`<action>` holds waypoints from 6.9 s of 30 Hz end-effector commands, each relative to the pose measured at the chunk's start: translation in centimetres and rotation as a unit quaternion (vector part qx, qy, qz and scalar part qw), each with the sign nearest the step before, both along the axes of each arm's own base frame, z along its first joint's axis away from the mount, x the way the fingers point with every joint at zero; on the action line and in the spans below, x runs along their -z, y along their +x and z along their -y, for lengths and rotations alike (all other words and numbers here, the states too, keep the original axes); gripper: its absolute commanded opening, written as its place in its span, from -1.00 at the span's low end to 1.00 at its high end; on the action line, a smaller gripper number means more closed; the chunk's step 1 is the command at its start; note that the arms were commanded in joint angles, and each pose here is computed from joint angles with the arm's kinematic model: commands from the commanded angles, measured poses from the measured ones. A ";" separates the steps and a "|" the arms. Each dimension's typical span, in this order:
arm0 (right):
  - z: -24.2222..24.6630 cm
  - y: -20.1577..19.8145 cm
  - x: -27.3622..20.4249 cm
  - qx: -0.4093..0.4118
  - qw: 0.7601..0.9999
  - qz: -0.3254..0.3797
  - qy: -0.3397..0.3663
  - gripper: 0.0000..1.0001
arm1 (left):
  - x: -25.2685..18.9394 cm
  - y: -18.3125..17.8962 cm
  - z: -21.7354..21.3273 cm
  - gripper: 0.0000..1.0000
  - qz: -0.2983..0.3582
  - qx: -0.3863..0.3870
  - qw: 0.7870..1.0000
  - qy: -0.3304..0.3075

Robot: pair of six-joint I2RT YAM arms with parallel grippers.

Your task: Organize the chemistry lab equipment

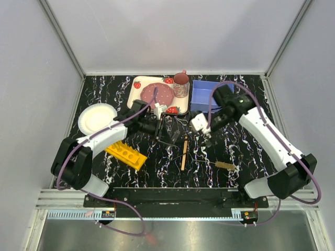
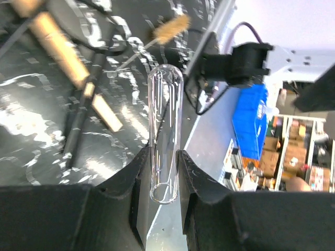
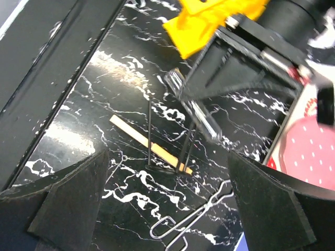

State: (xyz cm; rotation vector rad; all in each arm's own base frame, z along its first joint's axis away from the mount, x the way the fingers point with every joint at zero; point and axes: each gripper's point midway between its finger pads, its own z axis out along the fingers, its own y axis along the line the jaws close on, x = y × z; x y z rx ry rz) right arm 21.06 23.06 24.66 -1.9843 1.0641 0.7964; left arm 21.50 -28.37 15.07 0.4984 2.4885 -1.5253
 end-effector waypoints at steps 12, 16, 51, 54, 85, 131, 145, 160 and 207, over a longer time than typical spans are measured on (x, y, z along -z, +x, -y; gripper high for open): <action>-1.5 -2.7 5.0 -0.063 0.983 0.074 -0.157 0.81 | -6.7 -6.1 5.4 -0.60 0.008 0.127 0.985 -0.117; -1.5 -2.3 6.3 -0.058 0.978 0.091 -0.179 0.56 | -7.0 -6.9 6.0 -0.59 0.006 0.144 0.982 -0.122; -4.2 -6.0 2.3 0.096 0.984 -0.144 -0.031 -0.59 | -14.3 0.0 -1.1 0.98 0.220 -0.192 0.951 -0.102; -4.6 -4.9 0.7 0.137 0.969 -0.206 0.018 -0.58 | -15.5 0.2 -2.6 0.98 0.215 -0.266 0.926 -0.157; -5.9 -2.5 0.6 0.198 0.885 -0.409 0.103 -0.53 | -16.4 0.2 1.3 0.00 0.167 -0.329 0.892 -0.262; 5.2 1.7 8.0 0.348 0.903 -0.245 0.067 0.99 | -5.3 -0.9 -21.8 -0.78 0.316 -0.494 0.740 0.330; 5.9 2.1 7.9 0.355 0.898 -0.247 0.077 0.99 | -2.7 -0.6 -20.5 -0.75 0.303 -0.488 0.752 0.323; 6.1 2.2 7.8 0.356 0.897 -0.249 0.081 0.99 | -0.2 -0.8 -19.6 -0.64 0.288 -0.462 0.767 0.339; 6.3 2.4 7.6 0.360 0.895 -0.250 0.086 0.99 | 1.6 -1.3 -19.0 -0.40 0.268 -0.442 0.782 0.347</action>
